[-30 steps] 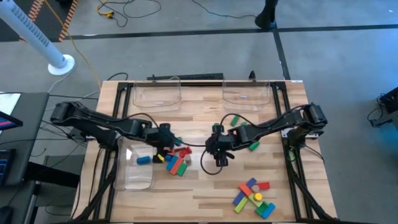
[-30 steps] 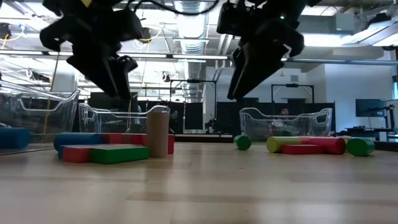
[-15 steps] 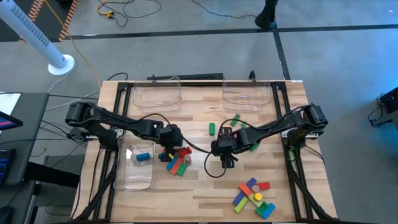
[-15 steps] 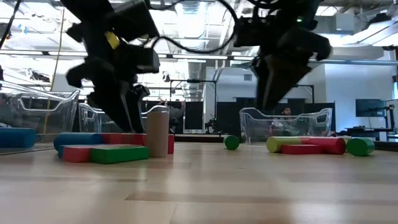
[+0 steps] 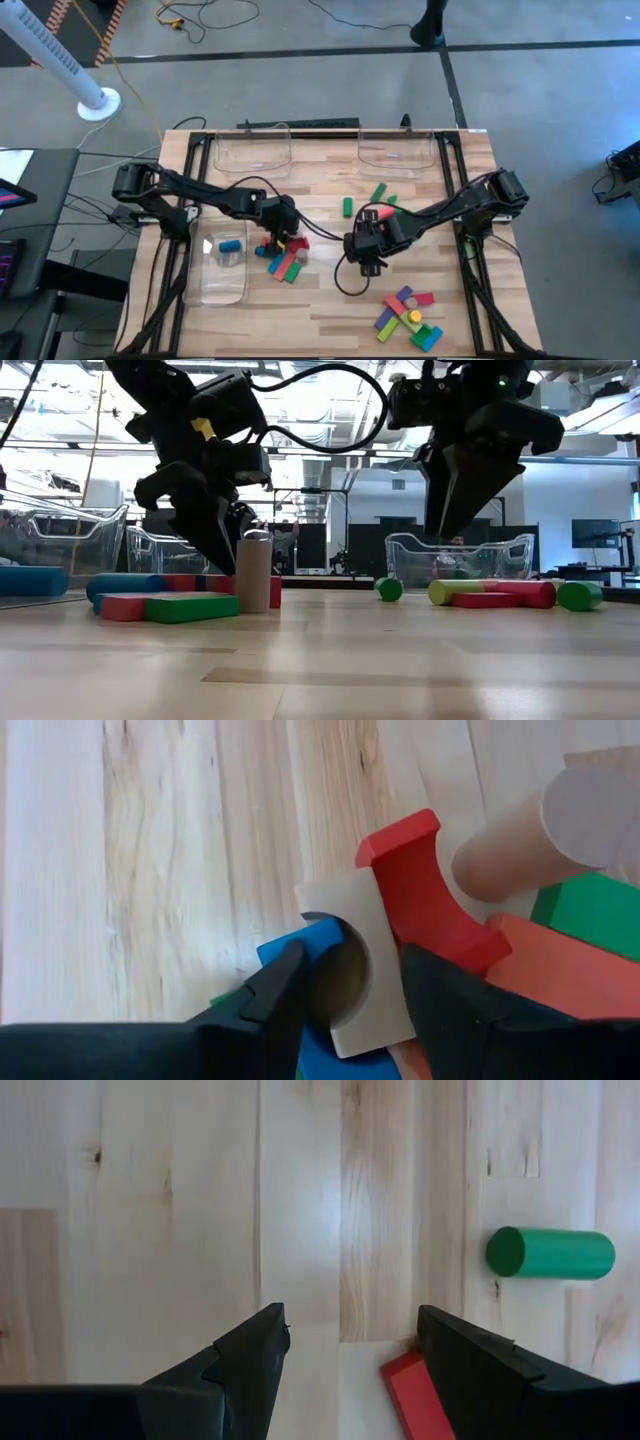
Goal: Sort blocks by size
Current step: Put the brown arch block into the top right transparent bin
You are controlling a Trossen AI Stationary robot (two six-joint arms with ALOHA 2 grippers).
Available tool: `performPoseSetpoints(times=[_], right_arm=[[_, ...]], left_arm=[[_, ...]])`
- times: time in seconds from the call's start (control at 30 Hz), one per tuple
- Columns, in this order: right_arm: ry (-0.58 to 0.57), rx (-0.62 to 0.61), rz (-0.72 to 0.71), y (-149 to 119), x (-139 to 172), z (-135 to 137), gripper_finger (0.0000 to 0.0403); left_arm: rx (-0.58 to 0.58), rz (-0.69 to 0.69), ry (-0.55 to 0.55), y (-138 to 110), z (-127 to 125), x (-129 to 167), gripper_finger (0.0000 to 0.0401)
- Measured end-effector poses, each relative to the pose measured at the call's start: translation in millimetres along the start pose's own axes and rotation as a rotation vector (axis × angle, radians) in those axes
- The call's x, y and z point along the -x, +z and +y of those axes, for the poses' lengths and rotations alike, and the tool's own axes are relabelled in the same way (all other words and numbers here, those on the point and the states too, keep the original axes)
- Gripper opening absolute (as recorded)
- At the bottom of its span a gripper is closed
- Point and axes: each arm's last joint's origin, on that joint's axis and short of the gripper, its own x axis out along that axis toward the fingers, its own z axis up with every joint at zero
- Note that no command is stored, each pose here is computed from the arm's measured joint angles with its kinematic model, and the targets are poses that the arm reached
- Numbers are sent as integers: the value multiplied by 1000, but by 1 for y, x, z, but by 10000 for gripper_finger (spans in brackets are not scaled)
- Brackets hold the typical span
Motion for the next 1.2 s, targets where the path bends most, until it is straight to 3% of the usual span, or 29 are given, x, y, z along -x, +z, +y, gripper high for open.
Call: performPoseSetpoints(times=[1.2], right_arm=[[0, -13, -1, 0, 0, 0, 260]], left_arm=[[-9, 55, -8, -6, -1, 1, 160]])
